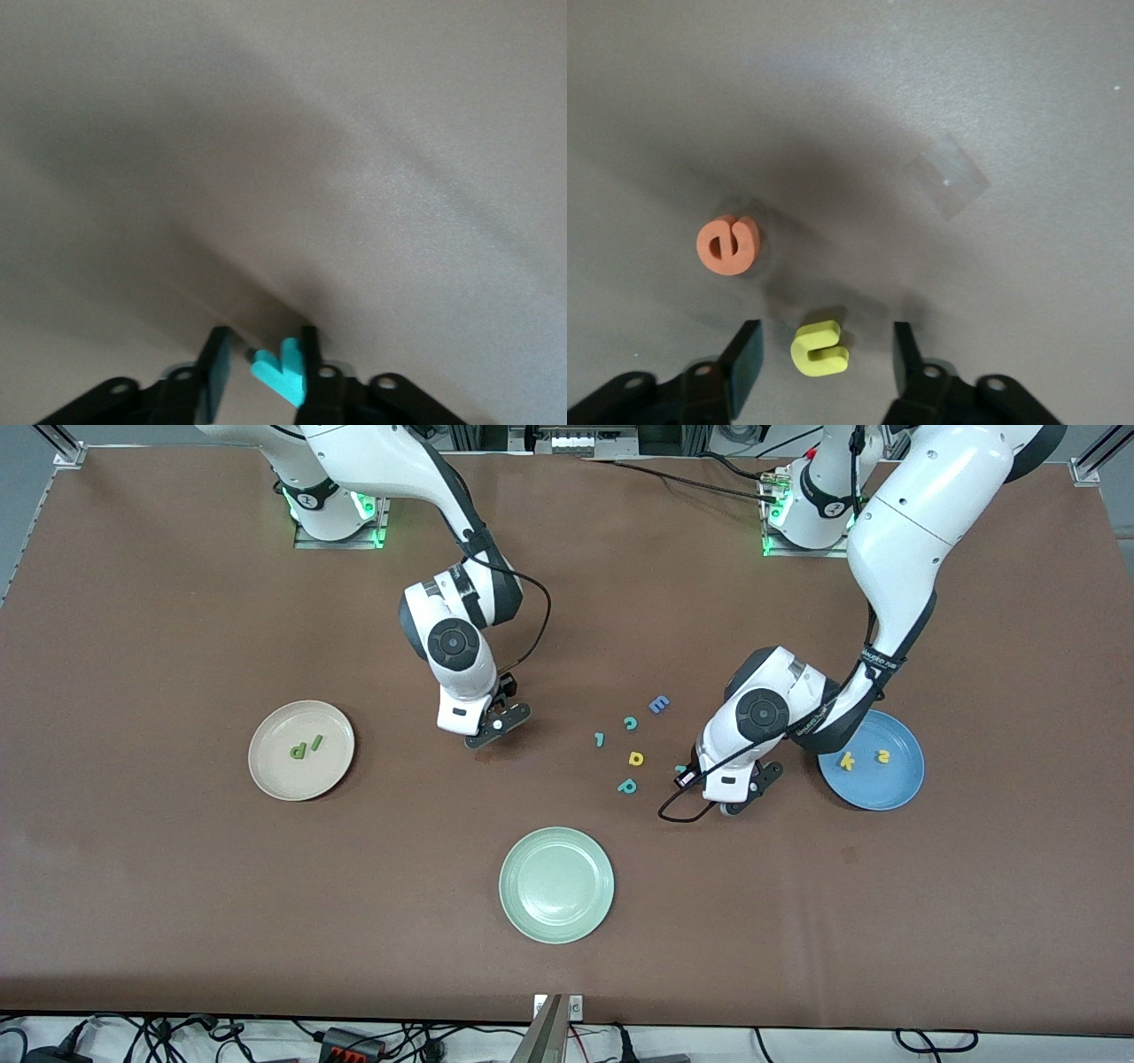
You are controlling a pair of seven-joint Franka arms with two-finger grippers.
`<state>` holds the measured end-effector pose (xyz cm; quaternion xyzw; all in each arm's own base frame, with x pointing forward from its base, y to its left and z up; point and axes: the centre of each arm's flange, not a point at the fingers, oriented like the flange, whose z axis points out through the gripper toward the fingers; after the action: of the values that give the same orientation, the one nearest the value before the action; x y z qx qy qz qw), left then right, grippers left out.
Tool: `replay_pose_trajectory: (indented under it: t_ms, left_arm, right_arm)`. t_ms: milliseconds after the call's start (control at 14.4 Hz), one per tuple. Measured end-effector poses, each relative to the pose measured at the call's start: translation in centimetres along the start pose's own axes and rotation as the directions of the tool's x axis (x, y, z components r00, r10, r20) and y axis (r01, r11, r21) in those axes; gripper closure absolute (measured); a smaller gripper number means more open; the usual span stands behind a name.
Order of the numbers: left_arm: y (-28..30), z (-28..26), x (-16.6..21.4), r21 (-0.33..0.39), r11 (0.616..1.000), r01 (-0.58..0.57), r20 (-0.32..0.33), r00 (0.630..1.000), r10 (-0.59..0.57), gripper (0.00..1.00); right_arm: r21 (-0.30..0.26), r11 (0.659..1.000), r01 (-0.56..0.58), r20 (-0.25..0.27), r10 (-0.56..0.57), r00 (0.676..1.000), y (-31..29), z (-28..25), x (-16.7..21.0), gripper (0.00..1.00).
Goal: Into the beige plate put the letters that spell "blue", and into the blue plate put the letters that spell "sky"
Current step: 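Grasp the cyan y with the left gripper while the right gripper grasps the u, then place the yellow u on the beige plate with the right gripper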
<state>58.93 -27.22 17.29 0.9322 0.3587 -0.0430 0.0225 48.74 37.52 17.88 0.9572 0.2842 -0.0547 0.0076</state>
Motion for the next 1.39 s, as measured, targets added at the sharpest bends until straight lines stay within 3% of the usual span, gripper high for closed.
replay_pose_trajectory:
  t_ms: [70, 278, 417, 556, 765, 904, 1182, 1391]
  left_arm:
    - [0.0, 0.0, 0.0, 0.000, 1.000, 0.000, 0.000, 1.000, 0.000, 0.72]
    - [0.0, 0.0, 0.0, -0.001, 1.000, 0.000, -0.001, 1.000, 0.000, 0.76]
    - [0.0, 0.0, 0.0, -0.001, 1.000, -0.001, -0.001, 1.000, 0.001, 0.88]
    - [0.0, 0.0, 0.0, -0.001, 1.000, -0.001, -0.001, 1.000, 0.001, 0.91]
    - [0.0, 0.0, 0.0, -0.001, 1.000, -0.001, -0.001, 1.000, 0.001, 0.91]
    - [0.0, 0.0, 0.0, -0.001, 1.000, -0.001, -0.001, 1.000, 0.001, 0.92]
    - [0.0, -0.2, 0.2, -0.003, 0.999, 0.042, -0.002, 0.999, -0.042, 0.85]
    - [0.0, -0.2, 0.2, -0.002, 0.988, 0.155, -0.001, 0.988, -0.155, 0.60]
  right_arm:
    - [-0.001, 1.000, 0.001, 0.002, -0.001, 1.000, -0.1, 0.1, 0.0, 0.34]
    - [-0.002, 1.000, 0.000, 0.008, 0.000, 1.000, 0.0, 0.4, -0.1, 0.37]
    - [-0.002, 1.000, 0.000, 0.010, 0.000, 1.000, 0.0, 0.5, -0.2, 0.38]
    - [-0.003, 1.000, 0.002, 0.010, -0.002, 1.000, -0.1, 0.5, -0.2, 0.41]
    - [-0.003, 1.000, -0.001, 0.006, 0.001, 1.000, 0.1, 0.3, -0.1, 0.73]
    - [-0.003, 1.000, -0.001, 0.007, 0.001, 1.000, 0.1, 0.3, -0.1, 0.74]
    - [0.001, 0.999, -0.036, 0.049, 0.036, 0.998, 0.1, 0.3, -0.5, 0.74]
    - [-0.002, 0.996, -0.088, 0.037, 0.088, 0.995, 1.6, -0.7, -0.3, 0.74]
